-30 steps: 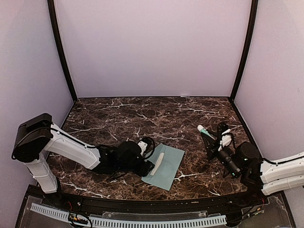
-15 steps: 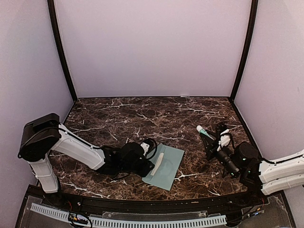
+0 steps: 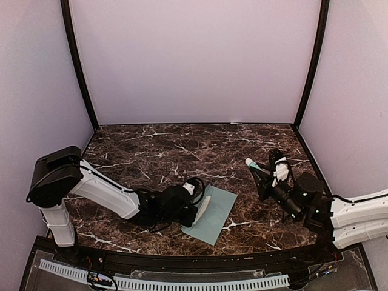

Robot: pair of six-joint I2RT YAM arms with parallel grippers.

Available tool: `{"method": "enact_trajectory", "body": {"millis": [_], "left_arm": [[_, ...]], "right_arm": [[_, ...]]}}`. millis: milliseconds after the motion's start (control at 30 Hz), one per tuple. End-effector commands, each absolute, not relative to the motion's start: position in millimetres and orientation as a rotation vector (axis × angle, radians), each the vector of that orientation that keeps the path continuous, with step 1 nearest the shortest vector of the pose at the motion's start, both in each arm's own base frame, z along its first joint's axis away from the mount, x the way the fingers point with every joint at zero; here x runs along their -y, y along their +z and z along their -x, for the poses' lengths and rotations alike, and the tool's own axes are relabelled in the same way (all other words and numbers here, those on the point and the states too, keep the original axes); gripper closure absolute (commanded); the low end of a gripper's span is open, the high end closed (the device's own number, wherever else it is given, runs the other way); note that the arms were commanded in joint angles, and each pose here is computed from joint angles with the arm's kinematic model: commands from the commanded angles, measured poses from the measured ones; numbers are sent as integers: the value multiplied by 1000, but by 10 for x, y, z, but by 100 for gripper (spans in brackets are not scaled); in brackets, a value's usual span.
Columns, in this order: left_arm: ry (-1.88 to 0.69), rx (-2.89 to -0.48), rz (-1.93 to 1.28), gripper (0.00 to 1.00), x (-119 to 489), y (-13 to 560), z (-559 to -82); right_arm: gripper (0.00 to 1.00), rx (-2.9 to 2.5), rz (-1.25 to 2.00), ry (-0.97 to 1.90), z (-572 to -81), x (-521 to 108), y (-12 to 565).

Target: Place the letter into the envelope and seal it

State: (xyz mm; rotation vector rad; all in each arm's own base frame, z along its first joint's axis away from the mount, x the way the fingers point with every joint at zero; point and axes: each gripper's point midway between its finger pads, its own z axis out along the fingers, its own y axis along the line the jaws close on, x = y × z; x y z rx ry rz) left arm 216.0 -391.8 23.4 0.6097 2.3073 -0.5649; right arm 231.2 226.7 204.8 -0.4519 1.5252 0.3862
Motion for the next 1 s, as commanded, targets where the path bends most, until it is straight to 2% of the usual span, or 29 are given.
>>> {"method": "enact_trajectory", "body": {"millis": [0,167,333,533,967], "left_arm": [[-533,-2300,-551,100,3880,317,-2152],[-560,-2297,-515,100,3848,331,-2105],[-620,-2299,-462,100,3783,351,-2052],[-705,-2303,-458,100,3865,398,-1989],[-732,-2301,-460,100,3907,397,-1961]], "right_arm": [[100,-1729,324,517,-2405,-2427,2163],[100,-1980,325,659,-2282,-2670,2134],[100,-2270,402,778,-2016,-2946,1856],[100,-2590,414,792,-1799,-3232,1488],[100,-2779,515,538,-1537,-3684,1117]]}}
